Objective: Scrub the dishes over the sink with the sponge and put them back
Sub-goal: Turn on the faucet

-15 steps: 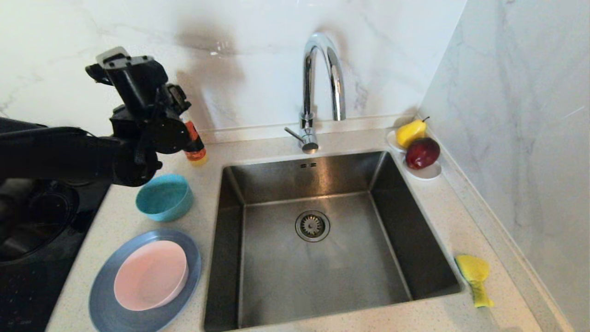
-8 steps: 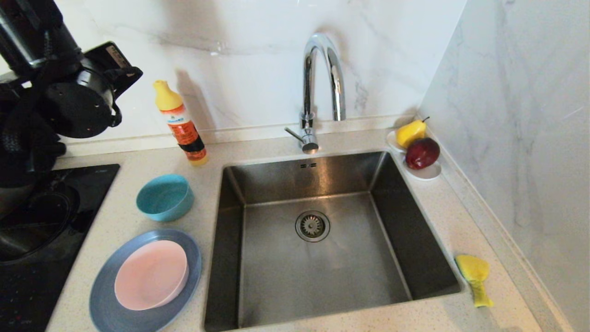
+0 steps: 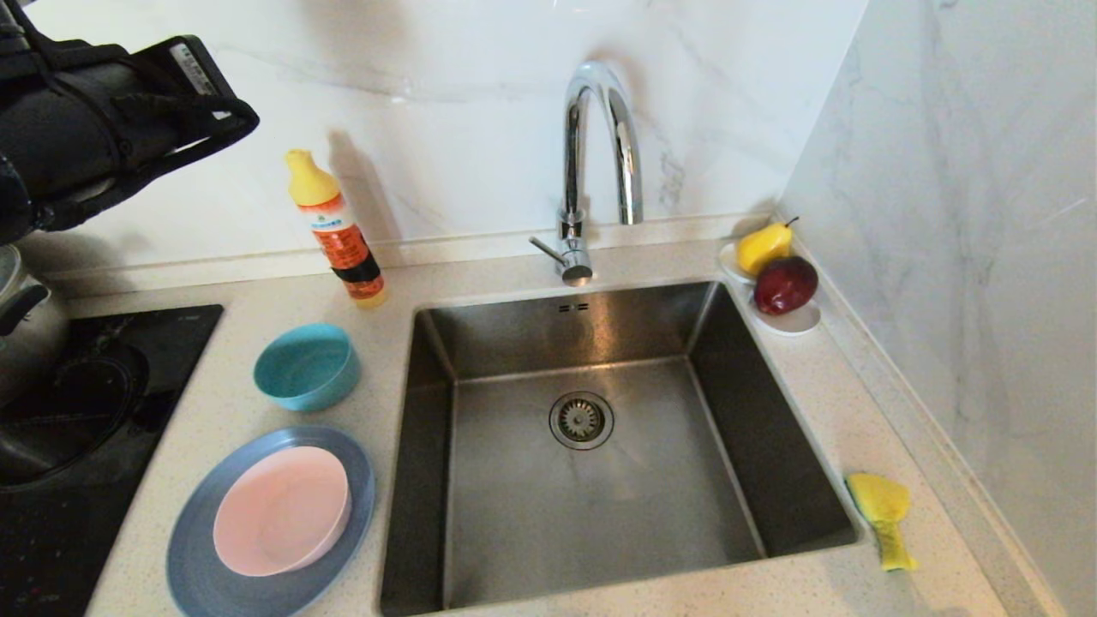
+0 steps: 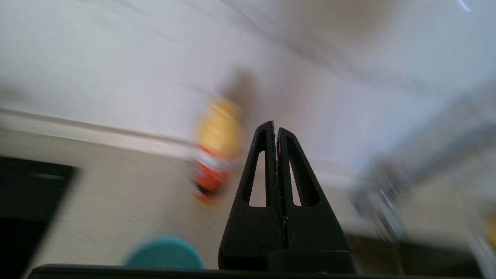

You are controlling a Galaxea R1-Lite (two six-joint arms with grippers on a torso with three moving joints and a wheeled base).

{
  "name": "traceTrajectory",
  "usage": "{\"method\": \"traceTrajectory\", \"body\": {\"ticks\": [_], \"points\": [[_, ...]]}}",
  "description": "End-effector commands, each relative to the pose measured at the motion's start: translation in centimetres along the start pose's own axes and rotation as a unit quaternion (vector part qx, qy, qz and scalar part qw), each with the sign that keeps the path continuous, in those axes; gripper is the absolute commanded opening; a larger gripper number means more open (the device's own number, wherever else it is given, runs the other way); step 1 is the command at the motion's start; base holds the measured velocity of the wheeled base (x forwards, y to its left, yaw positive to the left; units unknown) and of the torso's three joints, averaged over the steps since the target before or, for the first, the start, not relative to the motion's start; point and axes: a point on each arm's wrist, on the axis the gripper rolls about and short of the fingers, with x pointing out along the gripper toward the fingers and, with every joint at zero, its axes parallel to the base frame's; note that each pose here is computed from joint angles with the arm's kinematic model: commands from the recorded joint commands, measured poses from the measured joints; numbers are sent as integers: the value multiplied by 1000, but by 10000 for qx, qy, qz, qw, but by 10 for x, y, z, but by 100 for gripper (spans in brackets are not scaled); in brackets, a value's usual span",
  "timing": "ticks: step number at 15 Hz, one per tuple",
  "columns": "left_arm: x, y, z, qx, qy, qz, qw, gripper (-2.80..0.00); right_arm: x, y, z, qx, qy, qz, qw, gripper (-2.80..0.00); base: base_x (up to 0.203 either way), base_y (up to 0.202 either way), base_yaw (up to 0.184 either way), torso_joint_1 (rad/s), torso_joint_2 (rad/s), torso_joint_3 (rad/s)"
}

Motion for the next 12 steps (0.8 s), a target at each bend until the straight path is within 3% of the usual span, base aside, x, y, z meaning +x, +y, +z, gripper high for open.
{"method": "traceTrajectory", "body": {"ticks": [1, 3, 5, 7, 12], "points": [[-1, -13, -11, 64, 550, -982, 9936, -280, 0, 0, 0, -1, 2, 0, 10000, -280, 0, 0, 0, 0, 0, 0], [12, -26, -30, -77, 989, -1572, 9826, -280, 0, 0, 0, -1, 6, 4, 10000, -280, 0, 0, 0, 0, 0, 0], [29, -39, -46, -367, 1233, -1802, 9752, -280, 0, 0, 0, -1, -2, -4, 10000, -280, 0, 0, 0, 0, 0, 0], [42, -48, -61, -525, 1528, -2175, 9626, -280, 0, 0, 0, -1, 5, 4, 10000, -280, 0, 0, 0, 0, 0, 0], [89, -67, -105, -638, 1898, -2343, 9513, -280, 0, 0, 0, -1, 1, 0, 10000, -280, 0, 0, 0, 0, 0, 0]]}}
